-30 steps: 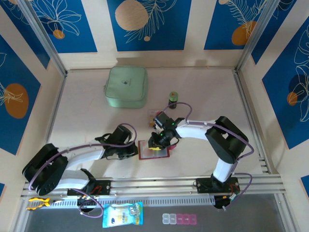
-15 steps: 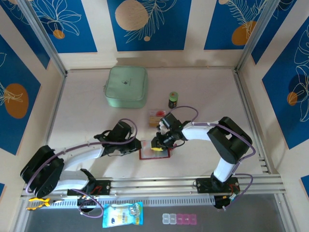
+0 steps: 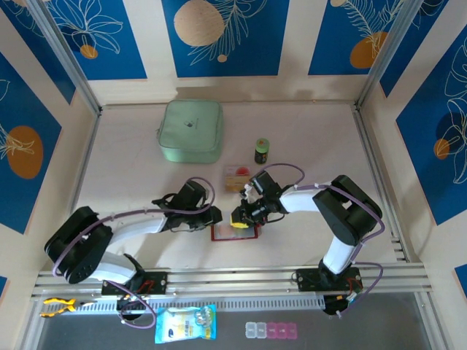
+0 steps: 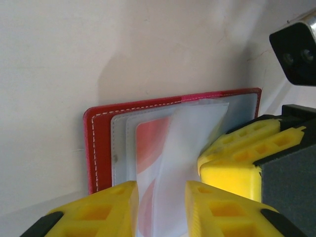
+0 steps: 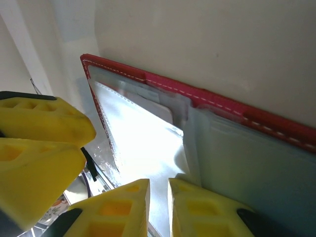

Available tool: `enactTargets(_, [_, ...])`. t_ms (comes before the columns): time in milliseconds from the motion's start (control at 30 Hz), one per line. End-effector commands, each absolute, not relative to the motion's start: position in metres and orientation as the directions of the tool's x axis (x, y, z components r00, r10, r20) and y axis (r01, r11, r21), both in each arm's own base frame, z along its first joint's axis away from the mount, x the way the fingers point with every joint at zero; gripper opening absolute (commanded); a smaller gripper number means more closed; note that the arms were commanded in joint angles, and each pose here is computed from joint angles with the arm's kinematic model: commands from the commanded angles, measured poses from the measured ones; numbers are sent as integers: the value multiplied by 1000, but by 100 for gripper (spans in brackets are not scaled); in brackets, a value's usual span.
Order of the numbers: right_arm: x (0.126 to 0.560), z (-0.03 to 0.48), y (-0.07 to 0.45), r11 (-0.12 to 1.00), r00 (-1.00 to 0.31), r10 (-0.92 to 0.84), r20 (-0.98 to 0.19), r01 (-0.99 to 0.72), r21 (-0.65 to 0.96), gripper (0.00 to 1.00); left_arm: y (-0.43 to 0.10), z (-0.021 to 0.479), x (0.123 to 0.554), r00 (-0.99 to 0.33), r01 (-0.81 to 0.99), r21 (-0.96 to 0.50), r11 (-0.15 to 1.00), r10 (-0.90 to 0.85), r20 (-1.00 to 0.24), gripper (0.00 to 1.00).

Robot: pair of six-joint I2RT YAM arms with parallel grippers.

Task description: Take the credit cards out of the card holder

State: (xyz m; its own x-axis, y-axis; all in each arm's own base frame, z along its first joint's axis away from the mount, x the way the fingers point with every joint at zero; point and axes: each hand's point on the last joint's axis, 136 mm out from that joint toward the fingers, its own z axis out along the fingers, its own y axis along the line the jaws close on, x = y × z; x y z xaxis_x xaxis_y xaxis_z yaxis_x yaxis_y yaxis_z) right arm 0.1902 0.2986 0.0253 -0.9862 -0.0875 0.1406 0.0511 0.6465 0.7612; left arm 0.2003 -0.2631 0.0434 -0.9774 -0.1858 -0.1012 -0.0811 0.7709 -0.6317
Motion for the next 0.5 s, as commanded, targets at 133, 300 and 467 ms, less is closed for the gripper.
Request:
enactTargets(133, [181, 13, 288, 638, -976, -86, 200, 100, 764, 19, -278, 42, 203, -981, -79, -645, 760, -173, -84, 30])
enactTargets(300, [180, 14, 289, 618, -974, -88, 210, 112, 778, 19, -283, 40, 203, -982, -80, -655, 751, -171, -75, 30])
enactTargets(467, [181, 21, 291, 603, -976, -93, 196, 101, 791, 19, -289, 44, 204, -983, -77, -667, 741, -167, -73, 27])
